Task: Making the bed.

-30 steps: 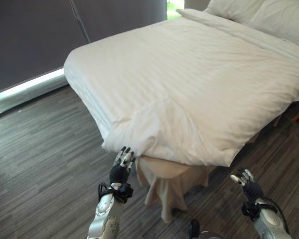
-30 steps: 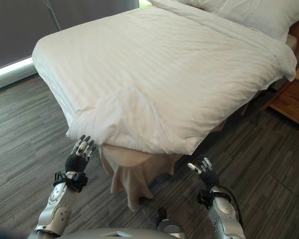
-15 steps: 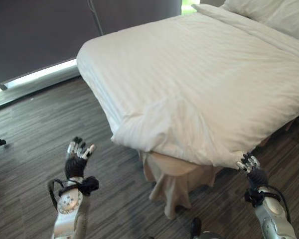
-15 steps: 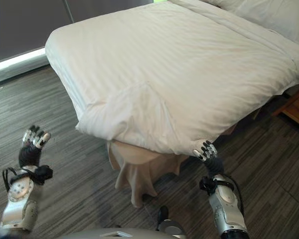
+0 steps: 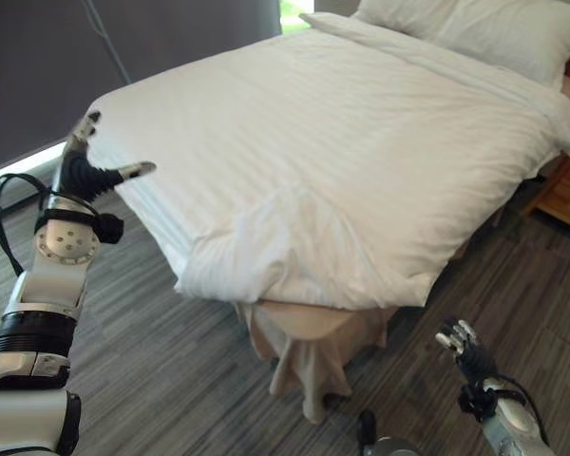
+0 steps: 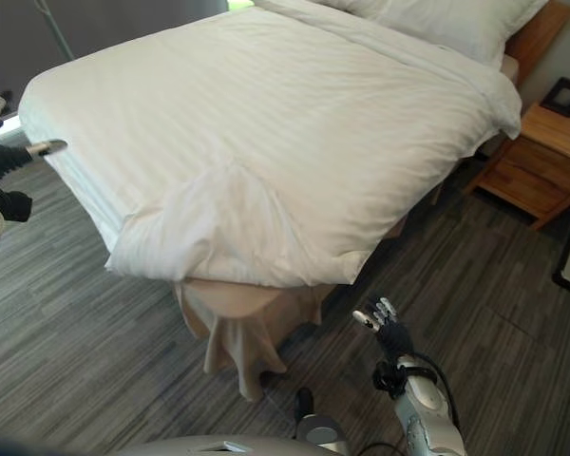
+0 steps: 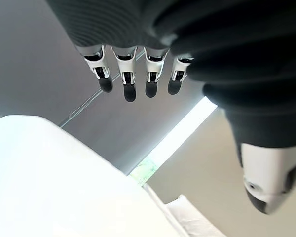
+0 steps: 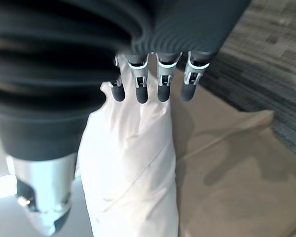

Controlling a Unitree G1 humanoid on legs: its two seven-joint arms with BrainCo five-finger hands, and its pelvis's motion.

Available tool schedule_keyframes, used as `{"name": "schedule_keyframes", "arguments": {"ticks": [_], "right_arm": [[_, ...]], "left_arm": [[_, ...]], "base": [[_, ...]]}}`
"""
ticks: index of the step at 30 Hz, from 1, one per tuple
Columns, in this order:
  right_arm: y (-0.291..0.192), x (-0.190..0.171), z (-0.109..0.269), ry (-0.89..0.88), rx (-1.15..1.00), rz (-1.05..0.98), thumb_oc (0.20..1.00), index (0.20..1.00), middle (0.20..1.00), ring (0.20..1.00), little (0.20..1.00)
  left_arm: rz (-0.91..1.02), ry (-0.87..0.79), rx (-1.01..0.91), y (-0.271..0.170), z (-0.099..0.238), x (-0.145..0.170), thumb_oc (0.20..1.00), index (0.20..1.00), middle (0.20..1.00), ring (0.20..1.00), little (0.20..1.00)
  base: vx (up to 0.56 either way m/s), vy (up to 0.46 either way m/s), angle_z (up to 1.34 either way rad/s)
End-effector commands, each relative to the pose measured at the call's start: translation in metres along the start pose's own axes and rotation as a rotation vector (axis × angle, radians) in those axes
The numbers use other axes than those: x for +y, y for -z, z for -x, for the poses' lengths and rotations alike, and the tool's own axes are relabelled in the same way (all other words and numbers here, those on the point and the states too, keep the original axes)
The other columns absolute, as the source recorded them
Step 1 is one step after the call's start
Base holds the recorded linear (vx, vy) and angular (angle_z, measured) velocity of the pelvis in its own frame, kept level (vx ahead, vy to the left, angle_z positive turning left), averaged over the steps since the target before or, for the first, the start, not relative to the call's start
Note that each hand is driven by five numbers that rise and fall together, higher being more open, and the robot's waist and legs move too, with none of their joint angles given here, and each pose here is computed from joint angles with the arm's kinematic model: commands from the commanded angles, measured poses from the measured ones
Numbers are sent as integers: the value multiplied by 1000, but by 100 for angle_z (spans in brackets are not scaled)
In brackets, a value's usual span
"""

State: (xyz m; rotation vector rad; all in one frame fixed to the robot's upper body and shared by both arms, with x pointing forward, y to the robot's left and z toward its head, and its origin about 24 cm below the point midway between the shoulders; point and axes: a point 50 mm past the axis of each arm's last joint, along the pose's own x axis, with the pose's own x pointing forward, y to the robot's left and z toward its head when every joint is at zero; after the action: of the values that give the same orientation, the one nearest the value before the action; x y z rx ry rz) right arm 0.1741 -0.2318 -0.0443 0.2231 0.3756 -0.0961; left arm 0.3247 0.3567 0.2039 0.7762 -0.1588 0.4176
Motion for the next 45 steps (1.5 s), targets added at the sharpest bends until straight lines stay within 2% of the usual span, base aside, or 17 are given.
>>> {"name": "schedule_keyframes", "arguments": {"ticks": [1,7,16,24,25,32,34,35,36,39,40,43,44,45], "right_arm": [[-26,-1,-10,27,-135,-126,1000,1000,1000,1000,1000],[-11,8,-13,38,-106,-357,1000,1000,1000,1000,1000],[-3,18,-13,-37,-40,-332,1000,1000,1000,1000,1000],[-21,19,-23,-41,-94,-315,1000,1000,1000,1000,1000],[-27,22,-28,-44,-117,-313,1000,1000,1000,1000,1000],[-38,33,-31,-97,-152,-286,1000,1000,1000,1000,1000],[-42,35,-32,-104,-166,-257,1000,1000,1000,1000,1000],[-42,35,-32,-104,-166,-257,1000,1000,1000,1000,1000],[-43,35,-34,-99,-175,-253,1000,1000,1000,1000,1000],[-46,38,-35,-109,-187,-254,1000,1000,1000,1000,1000],[-49,41,-37,-122,-198,-256,1000,1000,1000,1000,1000],[-56,39,-40,-130,-225,-239,1000,1000,1000,1000,1000],[-56,39,-40,-130,-225,-239,1000,1000,1000,1000,1000],[-65,39,-45,-138,-249,-221,1000,1000,1000,1000,1000]], "left_arm": [[5,-101,-106,-37,-18,40,1000,1000,1000,1000,1000],[24,-79,-148,-62,-35,37,1000,1000,1000,1000,1000],[49,-18,-159,-84,-49,13,1000,1000,1000,1000,1000],[22,-48,-142,-99,-60,10,1000,1000,1000,1000,1000],[-77,-43,-110,-96,-63,8,1000,1000,1000,1000,1000],[-210,-66,13,-77,-65,2,1000,1000,1000,1000,1000],[-338,-29,35,-71,-63,-10,1000,1000,1000,1000,1000],[-338,-29,35,-71,-63,-10,1000,1000,1000,1000,1000],[-452,49,85,-53,-58,-25,1000,1000,1000,1000,1000],[-589,143,136,-35,-51,-45,1000,1000,1000,1000,1000],[-645,213,146,-26,-44,-65,1000,1000,1000,1000,1000],[-916,433,45,-19,-27,-114,1000,1000,1000,1000,1000],[-916,433,45,-19,-26,-114,1000,1000,1000,1000,1000],[-1130,632,-49,-10,-7,-149,608,608,608,608,608]], "base": [[-40,-3,-40],[17,11,-20],[33,4,-18],[-24,-3,-11],[-76,-7,0],[-45,-29,-4],[-38,-56,-3],[-22,-50,1],[0,0,0],[1,-5,1],[0,0,0],[10,3,0],[26,41,-2],[17,32,-1]]}}
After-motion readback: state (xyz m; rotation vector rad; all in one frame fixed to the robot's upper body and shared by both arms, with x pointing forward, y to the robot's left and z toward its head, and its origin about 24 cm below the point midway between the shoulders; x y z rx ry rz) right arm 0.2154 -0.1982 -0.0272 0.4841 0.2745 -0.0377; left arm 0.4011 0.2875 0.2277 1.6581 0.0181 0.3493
